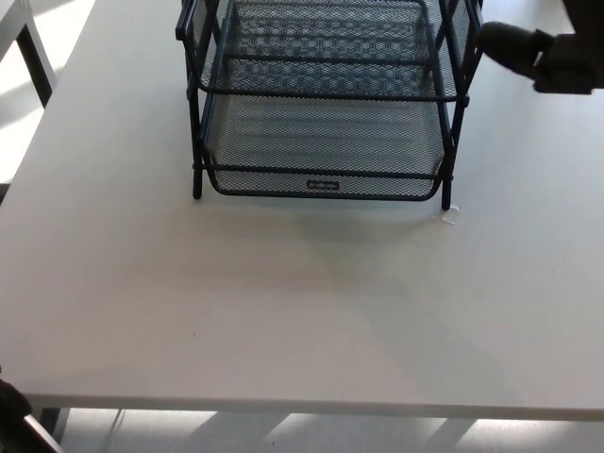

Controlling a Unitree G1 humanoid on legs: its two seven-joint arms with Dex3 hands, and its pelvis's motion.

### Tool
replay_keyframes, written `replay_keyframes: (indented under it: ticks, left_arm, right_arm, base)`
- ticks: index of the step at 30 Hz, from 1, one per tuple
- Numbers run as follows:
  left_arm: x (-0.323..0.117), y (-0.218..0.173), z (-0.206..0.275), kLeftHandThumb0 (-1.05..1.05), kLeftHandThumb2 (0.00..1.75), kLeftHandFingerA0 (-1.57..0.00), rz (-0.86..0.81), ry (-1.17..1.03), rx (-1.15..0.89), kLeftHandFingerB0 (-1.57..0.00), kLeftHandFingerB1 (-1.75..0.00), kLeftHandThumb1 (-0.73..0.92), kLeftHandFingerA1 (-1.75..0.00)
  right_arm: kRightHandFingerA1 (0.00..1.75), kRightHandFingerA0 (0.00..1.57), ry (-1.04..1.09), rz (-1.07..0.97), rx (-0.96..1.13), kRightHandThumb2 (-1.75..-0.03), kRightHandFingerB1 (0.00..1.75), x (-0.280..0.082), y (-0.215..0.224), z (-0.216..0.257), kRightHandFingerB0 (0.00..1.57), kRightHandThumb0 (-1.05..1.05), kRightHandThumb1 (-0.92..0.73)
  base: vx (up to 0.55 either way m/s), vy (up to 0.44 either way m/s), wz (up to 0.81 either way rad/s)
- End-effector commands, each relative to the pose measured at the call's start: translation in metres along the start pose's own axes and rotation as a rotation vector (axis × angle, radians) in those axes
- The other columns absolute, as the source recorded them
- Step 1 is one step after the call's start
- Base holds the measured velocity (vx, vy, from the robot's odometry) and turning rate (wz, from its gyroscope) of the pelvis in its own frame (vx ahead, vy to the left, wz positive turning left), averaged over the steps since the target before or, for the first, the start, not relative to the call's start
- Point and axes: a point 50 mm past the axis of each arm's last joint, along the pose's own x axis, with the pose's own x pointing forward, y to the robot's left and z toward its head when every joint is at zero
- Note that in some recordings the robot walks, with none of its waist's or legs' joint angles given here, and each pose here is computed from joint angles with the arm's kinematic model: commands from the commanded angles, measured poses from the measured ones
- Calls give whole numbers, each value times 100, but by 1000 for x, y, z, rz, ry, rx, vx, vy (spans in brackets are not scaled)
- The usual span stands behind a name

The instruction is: The robot uses its right hand to grab the drawer kept on the middle of the desk and pull it out towards the robot

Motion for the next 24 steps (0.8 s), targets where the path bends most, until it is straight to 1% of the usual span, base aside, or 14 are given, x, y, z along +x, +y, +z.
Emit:
replay_keyframes:
  ticks: [1, 2, 3, 6, 9, 14, 16, 17, 18, 20, 21, 22, 23, 24]
  left_arm:
    - [0, 0, -1, -32, 56, -78, -5, 7, 15, -79, -55, 54, -81]
    - [1, 0, -1, -32, 56, -78, -1, 4, 17, -80, -55, 54, -82]
    - [0, 1, -1, -33, 56, -77, -3, 6, 20, -80, -56, 55, -82]
    - [2, 2, 0, -33, 56, -79, 2, -4, 27, -80, -56, 55, -83]
    - [2, 1, 0, -32, 56, -79, 1, 2, 16, -80, -56, 55, -82]
    - [4, 3, 1, -31, 56, -80, 4, -14, 12, -81, -58, 54, -85]
    - [4, 3, 1, -32, 56, -80, 4, -13, 10, -80, -57, 55, -85]
    - [4, 3, 1, -32, 56, -79, 3, -13, 13, -80, -57, 55, -85]
    - [4, 3, 1, -33, 56, -80, 4, -14, 13, -80, -58, 55, -85]
    - [4, 3, 1, -31, 56, -80, 3, -13, 10, -80, -59, 55, -85]
    - [4, 3, 1, -32, 56, -80, 0, -5, 14, -81, -60, 55, -86]
    - [4, 3, 2, -31, 56, -80, -1, -5, 13, -81, -59, 54, -85]
    - [4, 3, 2, -31, 56, -80, 0, -6, 7, -81, -59, 54, -86]
    - [4, 3, 2, -30, 56, -79, 0, -7, 7, -80, -60, 54, -85]
  right_arm:
    - [53, 20, -60, 70, -2, -91, 45, 4, 10, 19, 17, -81, -52]
    - [45, 23, -73, 105, 17, -61, 34, 4, 12, 25, 22, -80, -66]
    - [45, 28, -114, 121, 56, -60, 33, 4, 19, 34, 28, -80, -64]
    - [46, 29, -147, 135, 49, -61, 34, 3, 26, 42, 27, -85, -67]
    - [45, 30, -164, 158, 68, -61, 33, 3, 32, 47, 28, -84, -65]
    - [47, 29, -195, 199, 57, -62, 36, 1, 51, 54, 25, -89, -69]
    - [47, 28, -193, 222, 50, -62, 36, 1, 54, 54, 22, -91, -70]
    - [55, 25, -191, 228, 51, -97, 45, 1, 57, 54, 17, -89, -54]
    - [49, 31, -190, 235, 53, -62, 36, 1, 61, 53, 24, -93, -70]
    - [48, 32, -188, 239, 40, -61, 36, 2, 66, 51, 24, -93, -70]
    - [48, 32, -182, 241, 17, -62, 36, 3, 69, 50, 23, -94, -70]
    - [54, 26, -176, 249, 12, -97, 46, 3, 71, 49, 18, -92, -53]
    - [54, 26, -168, 258, 2, -96, 45, 5, 75, 46, 17, -92, -52]
    - [48, 28, -159, 261, -25, -62, 38, 6, 79, 44, 20, -95, -68]
  base:
    - [0, 0, 0]
    - [0, 0, 0]
    - [0, 0, 0]
    - [0, 0, 0]
    - [0, 0, 0]
    - [0, 0, 0]
    - [0, 0, 0]
    - [0, 0, 0]
    - [0, 0, 0]
    - [0, 0, 0]
    - [0, 0, 0]
    - [0, 0, 0]
    - [0, 0, 0]
    - [0, 0, 0]
